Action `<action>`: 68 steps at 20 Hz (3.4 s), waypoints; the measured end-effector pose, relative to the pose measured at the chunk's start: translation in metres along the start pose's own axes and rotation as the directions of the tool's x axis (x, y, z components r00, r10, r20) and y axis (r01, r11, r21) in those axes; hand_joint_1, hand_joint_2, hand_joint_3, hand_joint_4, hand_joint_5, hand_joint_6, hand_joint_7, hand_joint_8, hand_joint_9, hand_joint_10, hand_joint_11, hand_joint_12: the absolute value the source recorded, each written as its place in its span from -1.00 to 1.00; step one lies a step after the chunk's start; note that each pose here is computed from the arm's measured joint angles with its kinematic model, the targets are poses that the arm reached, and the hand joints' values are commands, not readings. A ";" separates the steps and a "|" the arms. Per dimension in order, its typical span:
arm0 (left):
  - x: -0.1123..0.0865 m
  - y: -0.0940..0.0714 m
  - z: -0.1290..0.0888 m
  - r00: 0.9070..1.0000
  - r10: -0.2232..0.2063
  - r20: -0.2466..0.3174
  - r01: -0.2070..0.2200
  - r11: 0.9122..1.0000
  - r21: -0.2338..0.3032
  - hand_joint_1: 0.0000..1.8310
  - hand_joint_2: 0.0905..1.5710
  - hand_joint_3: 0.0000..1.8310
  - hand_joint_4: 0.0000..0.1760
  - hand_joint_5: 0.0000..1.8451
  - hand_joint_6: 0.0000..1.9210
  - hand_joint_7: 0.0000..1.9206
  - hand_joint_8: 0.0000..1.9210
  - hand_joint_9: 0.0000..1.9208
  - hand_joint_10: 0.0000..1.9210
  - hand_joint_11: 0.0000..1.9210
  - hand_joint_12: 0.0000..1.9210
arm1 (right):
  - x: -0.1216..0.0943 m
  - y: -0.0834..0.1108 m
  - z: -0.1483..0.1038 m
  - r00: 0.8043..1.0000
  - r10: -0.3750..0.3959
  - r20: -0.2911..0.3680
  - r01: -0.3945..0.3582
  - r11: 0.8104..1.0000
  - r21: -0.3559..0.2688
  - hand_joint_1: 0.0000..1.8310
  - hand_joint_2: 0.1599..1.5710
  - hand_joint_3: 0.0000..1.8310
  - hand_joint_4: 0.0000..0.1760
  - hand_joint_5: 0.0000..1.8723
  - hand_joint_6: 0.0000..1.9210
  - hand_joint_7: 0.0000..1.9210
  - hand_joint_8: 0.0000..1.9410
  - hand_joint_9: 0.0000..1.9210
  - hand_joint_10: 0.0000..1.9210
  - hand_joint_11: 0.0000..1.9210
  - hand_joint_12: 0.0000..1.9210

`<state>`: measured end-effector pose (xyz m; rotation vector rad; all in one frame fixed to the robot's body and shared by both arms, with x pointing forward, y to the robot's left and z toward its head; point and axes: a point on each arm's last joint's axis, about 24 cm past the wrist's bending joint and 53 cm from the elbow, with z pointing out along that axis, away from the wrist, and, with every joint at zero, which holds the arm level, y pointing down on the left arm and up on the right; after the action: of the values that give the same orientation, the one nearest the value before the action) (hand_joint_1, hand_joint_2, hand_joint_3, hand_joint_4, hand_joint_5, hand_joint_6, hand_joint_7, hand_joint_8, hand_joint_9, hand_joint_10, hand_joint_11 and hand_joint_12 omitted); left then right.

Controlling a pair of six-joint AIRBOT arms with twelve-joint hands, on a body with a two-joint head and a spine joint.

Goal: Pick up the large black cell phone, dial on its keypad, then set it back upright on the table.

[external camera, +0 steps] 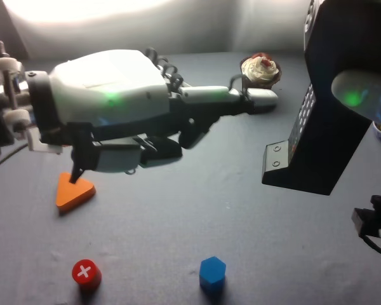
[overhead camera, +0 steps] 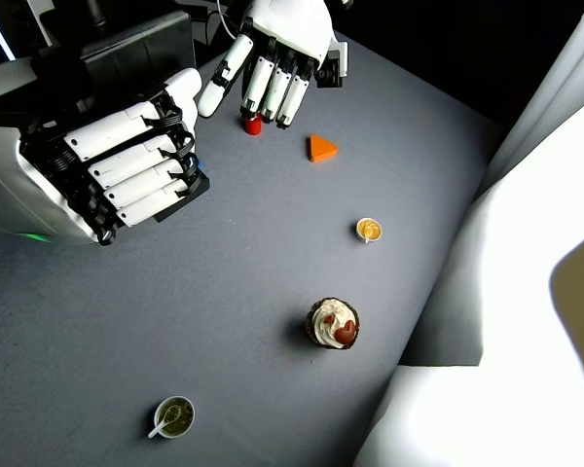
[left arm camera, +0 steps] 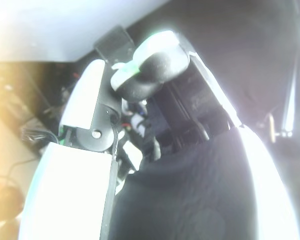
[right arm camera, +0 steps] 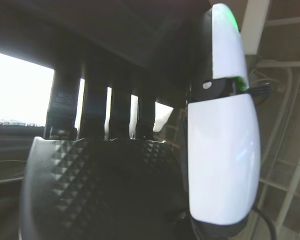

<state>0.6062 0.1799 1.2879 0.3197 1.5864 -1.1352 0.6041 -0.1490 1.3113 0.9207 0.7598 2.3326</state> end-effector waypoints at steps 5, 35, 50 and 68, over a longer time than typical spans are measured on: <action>0.003 -0.002 0.007 1.000 -0.004 0.011 0.005 1.000 -0.008 0.43 0.73 -1.00 0.57 -0.98 -1.00 -0.33 0.71 0.06 1.00 0.04 1.00 | 0.001 0.002 0.002 1.000 0.003 -0.003 -0.003 1.000 -0.010 0.53 0.36 -1.00 -1.00 0.07 -0.24 -0.05 0.12 -0.07 0.34 -0.10 0.40; 0.013 0.005 0.004 0.999 -0.041 -0.014 0.041 0.998 -0.043 0.43 0.72 -1.00 0.47 -0.97 -1.00 -0.31 0.67 0.03 1.00 0.07 1.00 | 0.002 0.000 0.004 1.000 0.007 -0.006 -0.007 1.000 -0.010 0.50 0.39 -1.00 -1.00 0.06 -0.21 -0.10 0.23 -0.13 0.46 -0.11 0.37; -0.006 0.005 -0.034 0.961 -0.278 -0.002 0.277 0.959 -0.060 0.43 0.73 -1.00 0.32 -0.97 -1.00 -0.33 0.70 0.08 1.00 0.05 1.00 | -0.010 0.005 0.003 1.000 -0.002 0.029 0.002 1.000 -0.025 0.49 0.40 -1.00 -1.00 0.03 -0.15 -0.13 0.27 -0.13 0.46 -0.11 0.35; 0.007 0.003 -0.046 0.549 -0.835 -0.026 0.830 0.548 -0.105 -0.99 0.51 -1.00 -0.11 -0.83 -1.00 -0.88 -0.99 -0.92 -0.99 -1.00 -0.65 | -0.081 -0.007 -0.025 0.988 -0.120 0.098 0.130 0.985 -0.111 0.49 0.42 -1.00 -1.00 0.04 -0.09 -0.16 0.26 -0.17 0.49 -0.11 0.36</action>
<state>0.5777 0.2157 1.2776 -0.5572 1.8970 -1.7820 0.6387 -0.2027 1.2556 0.8950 0.6182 2.1851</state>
